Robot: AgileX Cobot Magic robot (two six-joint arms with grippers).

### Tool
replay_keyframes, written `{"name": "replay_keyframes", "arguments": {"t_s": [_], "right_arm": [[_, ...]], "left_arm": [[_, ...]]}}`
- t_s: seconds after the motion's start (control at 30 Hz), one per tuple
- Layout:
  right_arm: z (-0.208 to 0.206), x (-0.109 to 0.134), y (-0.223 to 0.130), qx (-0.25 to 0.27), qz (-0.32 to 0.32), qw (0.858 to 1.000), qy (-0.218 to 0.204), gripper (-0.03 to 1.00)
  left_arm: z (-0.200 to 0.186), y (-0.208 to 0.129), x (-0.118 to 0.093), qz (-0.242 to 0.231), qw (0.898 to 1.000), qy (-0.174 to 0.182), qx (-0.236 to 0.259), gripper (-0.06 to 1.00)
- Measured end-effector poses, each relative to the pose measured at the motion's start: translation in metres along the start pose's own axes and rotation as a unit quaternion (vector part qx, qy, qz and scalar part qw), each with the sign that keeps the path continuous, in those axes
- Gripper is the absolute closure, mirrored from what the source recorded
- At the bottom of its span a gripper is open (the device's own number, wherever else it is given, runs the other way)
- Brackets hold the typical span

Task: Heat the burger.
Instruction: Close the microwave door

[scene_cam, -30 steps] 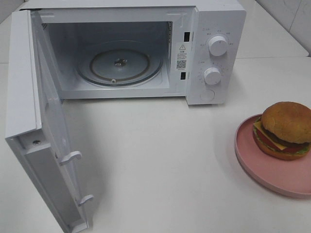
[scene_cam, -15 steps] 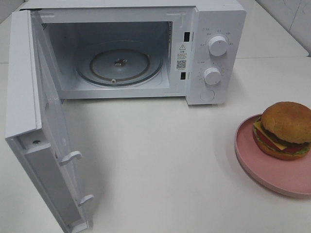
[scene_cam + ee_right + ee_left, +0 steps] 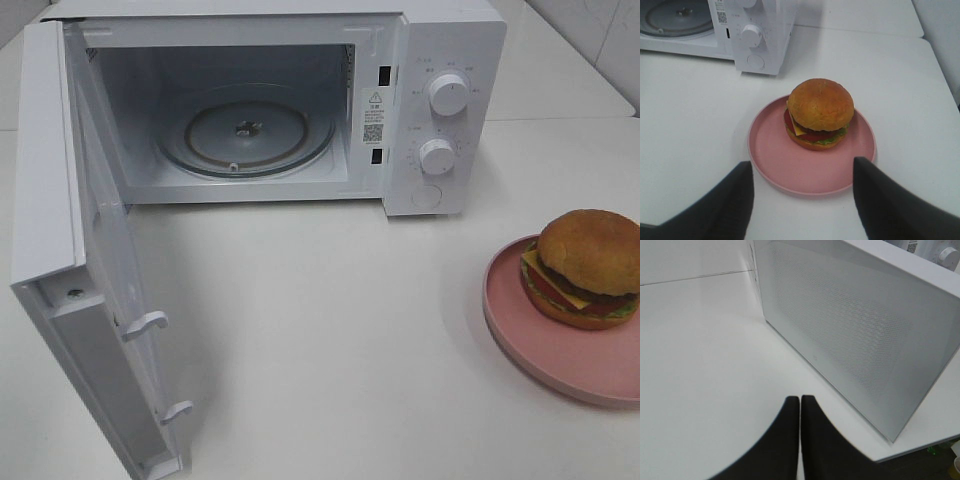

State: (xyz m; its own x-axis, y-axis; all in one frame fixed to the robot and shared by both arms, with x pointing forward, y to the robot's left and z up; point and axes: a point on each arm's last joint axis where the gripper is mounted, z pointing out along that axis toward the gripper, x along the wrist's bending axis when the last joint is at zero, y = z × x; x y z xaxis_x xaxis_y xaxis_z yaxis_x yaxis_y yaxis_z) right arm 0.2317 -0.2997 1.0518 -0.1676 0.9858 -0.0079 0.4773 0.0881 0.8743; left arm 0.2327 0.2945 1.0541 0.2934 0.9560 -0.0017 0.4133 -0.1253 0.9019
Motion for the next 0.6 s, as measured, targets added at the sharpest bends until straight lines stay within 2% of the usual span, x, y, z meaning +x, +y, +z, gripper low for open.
{"name": "replay_keyframes", "arguments": {"t_s": [0.17, 0.23, 0.27, 0.3, 0.4, 0.6], "right_arm": [[-0.001, 0.0, -0.001, -0.003, 0.0, 1.0, 0.0, 0.43], [-0.001, 0.0, -0.001, -0.003, 0.0, 1.0, 0.0, 0.43], [-0.001, 0.0, -0.001, -0.003, 0.0, 1.0, 0.0, 0.43], [-0.001, 0.0, -0.001, -0.003, 0.001, 1.0, 0.0, 0.43], [-0.001, 0.0, -0.001, -0.003, 0.001, 1.0, 0.0, 0.43], [-0.001, 0.0, -0.001, -0.003, 0.001, 1.0, 0.0, 0.43]], "left_arm": [[-0.001, 0.001, 0.0, 0.0, 1.0, -0.001, -0.003, 0.94], [-0.004, 0.009, 0.0, 0.0, 0.999, 0.002, -0.037, 0.94], [-0.004, 0.009, 0.0, 0.0, 0.999, 0.002, -0.037, 0.94], [-0.003, 0.016, 0.001, 0.0, 0.998, 0.004, -0.067, 0.94], [0.003, 0.025, 0.002, 0.006, 0.997, 0.01, -0.081, 0.94], [0.023, 0.038, 0.007, 0.028, 0.997, 0.022, -0.065, 0.94]]}}
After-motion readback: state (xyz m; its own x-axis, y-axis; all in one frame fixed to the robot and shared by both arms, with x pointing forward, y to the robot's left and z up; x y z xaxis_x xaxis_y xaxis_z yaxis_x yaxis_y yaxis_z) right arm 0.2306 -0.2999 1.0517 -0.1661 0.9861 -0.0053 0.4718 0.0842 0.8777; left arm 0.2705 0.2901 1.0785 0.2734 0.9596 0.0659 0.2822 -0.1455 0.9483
